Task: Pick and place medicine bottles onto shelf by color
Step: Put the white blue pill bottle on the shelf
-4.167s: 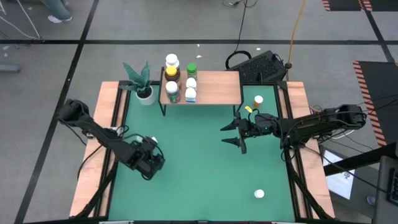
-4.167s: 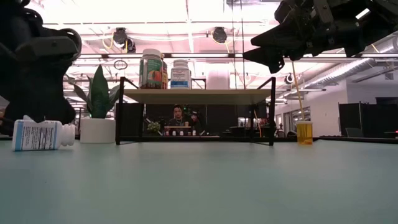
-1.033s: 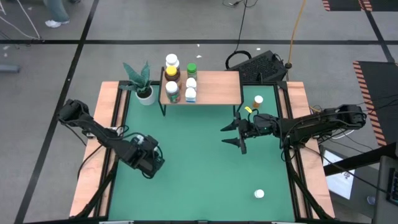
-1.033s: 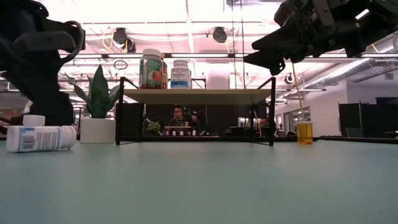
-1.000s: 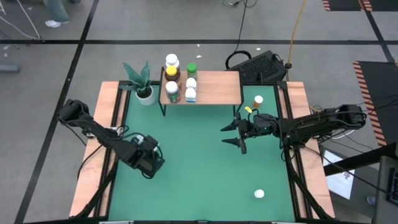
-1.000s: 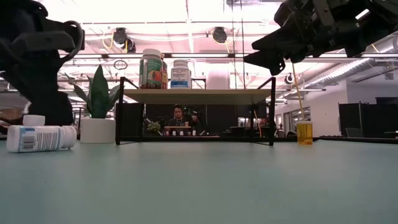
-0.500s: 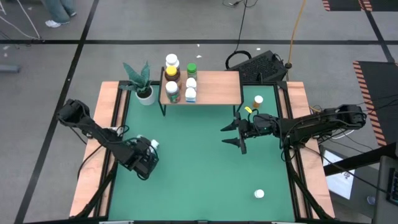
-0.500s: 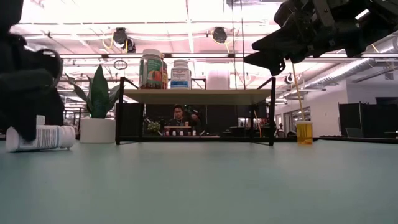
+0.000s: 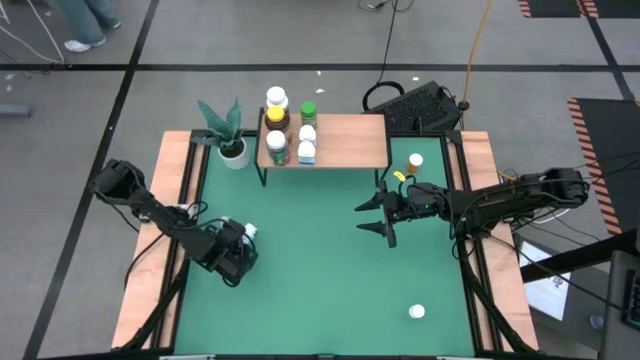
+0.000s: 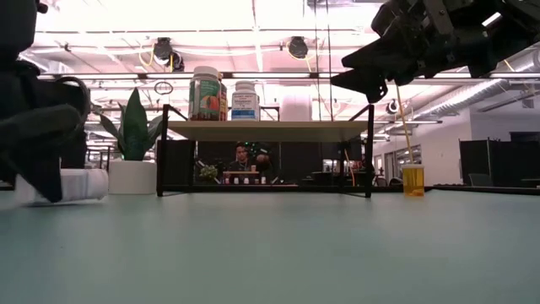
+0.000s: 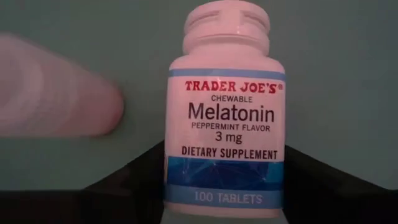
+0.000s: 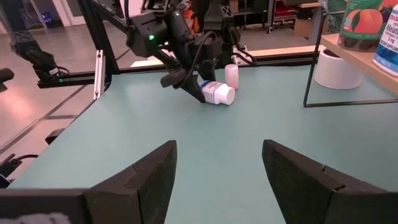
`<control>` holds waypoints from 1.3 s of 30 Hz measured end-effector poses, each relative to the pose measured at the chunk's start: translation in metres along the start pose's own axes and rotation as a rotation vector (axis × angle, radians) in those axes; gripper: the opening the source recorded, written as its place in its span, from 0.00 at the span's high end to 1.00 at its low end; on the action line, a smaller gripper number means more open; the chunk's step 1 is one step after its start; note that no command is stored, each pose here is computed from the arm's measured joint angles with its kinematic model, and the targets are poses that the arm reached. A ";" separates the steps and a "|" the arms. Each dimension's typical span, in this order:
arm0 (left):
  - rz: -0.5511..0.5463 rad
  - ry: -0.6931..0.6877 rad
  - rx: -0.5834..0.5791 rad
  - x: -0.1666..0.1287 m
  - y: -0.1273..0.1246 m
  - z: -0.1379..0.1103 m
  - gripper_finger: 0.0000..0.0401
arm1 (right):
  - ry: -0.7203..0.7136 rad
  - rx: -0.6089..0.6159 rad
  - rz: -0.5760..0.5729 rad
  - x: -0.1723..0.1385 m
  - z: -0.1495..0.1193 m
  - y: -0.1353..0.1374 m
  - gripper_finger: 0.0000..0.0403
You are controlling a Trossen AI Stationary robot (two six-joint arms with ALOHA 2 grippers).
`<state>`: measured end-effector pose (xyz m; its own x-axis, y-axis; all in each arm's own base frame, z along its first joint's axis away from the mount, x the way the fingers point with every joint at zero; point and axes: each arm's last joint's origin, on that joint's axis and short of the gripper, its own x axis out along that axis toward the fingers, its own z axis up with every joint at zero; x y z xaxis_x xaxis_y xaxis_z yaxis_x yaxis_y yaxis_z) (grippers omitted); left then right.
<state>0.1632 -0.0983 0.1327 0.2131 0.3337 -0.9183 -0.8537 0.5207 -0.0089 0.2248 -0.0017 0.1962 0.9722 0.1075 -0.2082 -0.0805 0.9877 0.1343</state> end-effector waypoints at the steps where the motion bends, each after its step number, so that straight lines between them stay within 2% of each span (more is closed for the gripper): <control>1: -0.007 -0.016 -0.001 0.000 -0.001 0.000 0.43 | -0.001 0.007 0.000 0.000 0.000 0.000 0.43; 4: -0.060 -0.078 -0.006 0.000 -0.006 0.002 0.45 | -0.014 0.056 0.002 0.000 0.001 0.000 0.43; 8: -0.206 -0.222 0.030 -0.003 -0.022 0.006 0.45 | -0.074 0.106 0.024 0.000 0.007 0.003 0.43; 12: -0.349 -0.424 0.135 -0.009 -0.045 0.011 0.44 | -0.113 0.160 0.098 0.007 0.006 0.016 0.41; 16: -0.416 -0.603 0.276 -0.012 -0.068 0.013 0.43 | -0.138 0.178 0.162 0.022 -0.003 0.028 0.37; 19: -0.386 -0.716 0.380 -0.010 -0.086 0.014 0.44 | -0.159 0.196 0.188 0.034 -0.011 0.032 0.32; 22: -0.306 -0.817 0.468 -0.006 -0.105 0.015 0.44 | -0.201 0.210 0.198 0.043 -0.011 0.033 0.26; 25: -0.181 -0.887 0.537 0.001 -0.125 0.017 0.44 | -0.196 0.206 0.112 0.054 -0.011 0.035 0.21; 28: -0.074 -0.945 0.549 0.005 -0.145 0.022 0.44 | -0.167 0.186 -0.068 0.067 -0.016 0.040 0.19; 30: -0.033 -0.958 0.561 0.008 -0.156 0.027 0.44 | -0.166 0.169 -0.136 0.074 -0.018 0.043 0.20; 36: 0.070 -0.959 0.548 0.018 -0.172 0.040 0.43 | -0.248 0.219 -0.083 0.084 -0.012 0.056 0.21; 39: 0.089 -0.957 0.534 0.019 -0.173 0.046 0.43 | -0.252 0.272 -0.161 0.087 -0.013 0.056 0.21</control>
<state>0.3371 -0.1460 0.1346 0.6382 0.7383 -0.2182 -0.6181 0.6604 0.4264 0.3023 0.0647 0.1735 0.9938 -0.1108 -0.0079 0.1055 0.9196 0.3783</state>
